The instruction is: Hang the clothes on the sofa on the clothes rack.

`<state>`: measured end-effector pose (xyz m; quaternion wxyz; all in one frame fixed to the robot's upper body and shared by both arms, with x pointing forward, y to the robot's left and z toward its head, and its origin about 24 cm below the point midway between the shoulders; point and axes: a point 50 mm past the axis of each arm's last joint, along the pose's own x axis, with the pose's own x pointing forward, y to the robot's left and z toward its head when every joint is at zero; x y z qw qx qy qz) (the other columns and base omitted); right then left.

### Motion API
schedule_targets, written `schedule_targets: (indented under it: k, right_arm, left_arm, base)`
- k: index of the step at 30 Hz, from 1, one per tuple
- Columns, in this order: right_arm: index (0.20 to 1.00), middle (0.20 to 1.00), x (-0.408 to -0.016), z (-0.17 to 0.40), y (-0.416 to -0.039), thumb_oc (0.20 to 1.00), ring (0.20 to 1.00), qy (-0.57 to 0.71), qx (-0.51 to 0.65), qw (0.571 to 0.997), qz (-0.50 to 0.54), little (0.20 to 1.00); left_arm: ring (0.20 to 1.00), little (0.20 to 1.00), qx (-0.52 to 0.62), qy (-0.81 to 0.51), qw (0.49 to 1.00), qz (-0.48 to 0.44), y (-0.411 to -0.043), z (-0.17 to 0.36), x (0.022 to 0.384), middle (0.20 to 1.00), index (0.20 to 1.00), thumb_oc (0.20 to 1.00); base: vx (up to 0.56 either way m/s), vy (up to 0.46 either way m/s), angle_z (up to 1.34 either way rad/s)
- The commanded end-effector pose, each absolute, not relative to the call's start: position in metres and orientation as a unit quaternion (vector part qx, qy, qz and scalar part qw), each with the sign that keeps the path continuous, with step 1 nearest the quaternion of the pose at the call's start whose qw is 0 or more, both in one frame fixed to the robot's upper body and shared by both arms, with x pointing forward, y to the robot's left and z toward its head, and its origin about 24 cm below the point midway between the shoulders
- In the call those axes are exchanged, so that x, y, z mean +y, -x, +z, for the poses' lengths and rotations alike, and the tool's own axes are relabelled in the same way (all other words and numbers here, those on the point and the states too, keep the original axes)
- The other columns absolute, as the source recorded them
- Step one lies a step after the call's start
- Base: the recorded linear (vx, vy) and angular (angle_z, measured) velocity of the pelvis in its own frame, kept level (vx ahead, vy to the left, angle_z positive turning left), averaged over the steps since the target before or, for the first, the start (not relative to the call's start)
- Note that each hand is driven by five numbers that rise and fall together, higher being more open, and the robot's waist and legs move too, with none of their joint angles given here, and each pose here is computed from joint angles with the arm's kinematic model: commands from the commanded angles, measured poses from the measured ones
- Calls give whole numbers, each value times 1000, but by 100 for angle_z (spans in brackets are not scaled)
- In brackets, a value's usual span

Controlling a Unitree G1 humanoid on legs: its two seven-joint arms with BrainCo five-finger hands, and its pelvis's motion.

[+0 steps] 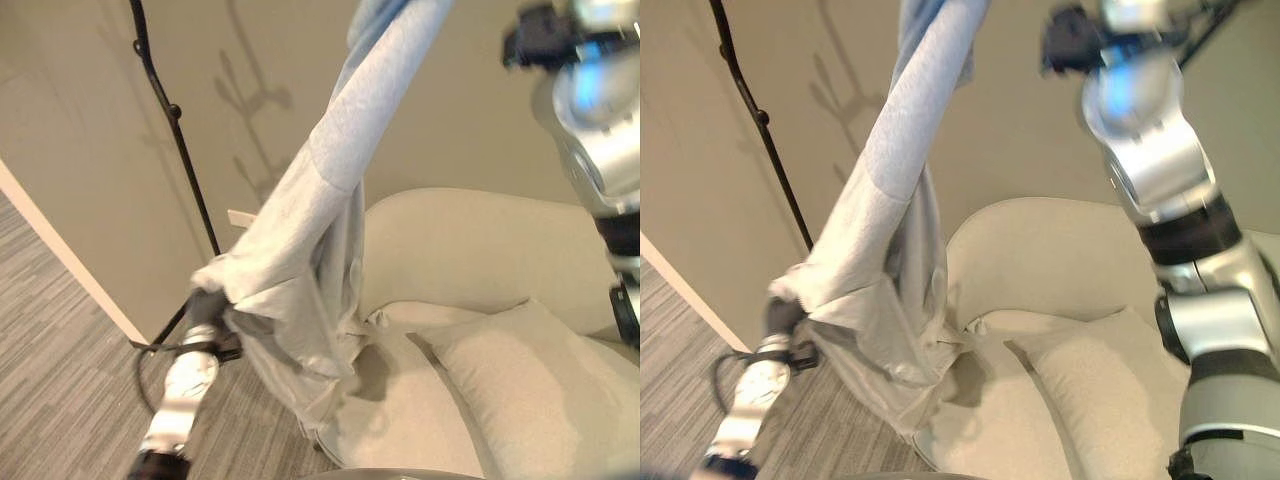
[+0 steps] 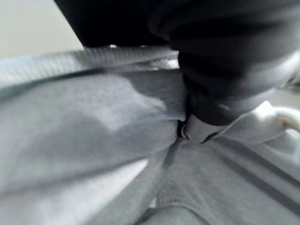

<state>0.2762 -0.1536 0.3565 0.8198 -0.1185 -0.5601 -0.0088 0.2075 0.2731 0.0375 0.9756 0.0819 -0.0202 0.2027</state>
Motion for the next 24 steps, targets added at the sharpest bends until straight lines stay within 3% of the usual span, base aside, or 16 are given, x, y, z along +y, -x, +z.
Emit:
schedule_targets:
  k: [1,5,8,12,18,24]
  right_arm:
    - [200,200,-188,378,-254,200,200,136,-618,770,-82,200]
    - [200,200,-218,316,-237,200,200,132,-583,786,-159,200]
    - [200,200,-220,280,-238,200,200,132,-533,815,-187,200]
    - [200,200,-214,265,-233,200,200,138,-516,827,-173,200]
    - [200,200,-218,253,-223,200,200,151,-504,829,-191,200]
    - [200,200,-227,231,-213,200,200,187,-457,834,-246,200]
  left_arm:
    - [200,200,-83,-235,931,268,-205,75,311,200,200,200]
    - [200,200,-178,-379,846,331,-198,128,331,200,200,200]
    - [200,200,-224,-380,833,334,-202,140,319,200,200,200]
    - [200,200,-235,-364,840,326,-205,135,308,200,200,200]
    - [200,200,-248,-288,889,256,-232,121,264,200,200,200]
    - [200,200,-249,-274,922,110,-255,109,211,200,200,200]
  base:
    - [-148,-34,29]
    - [-244,28,53]
    - [-160,191,98]
    - [-38,294,66]
    - [35,493,24]
    - [157,588,31]
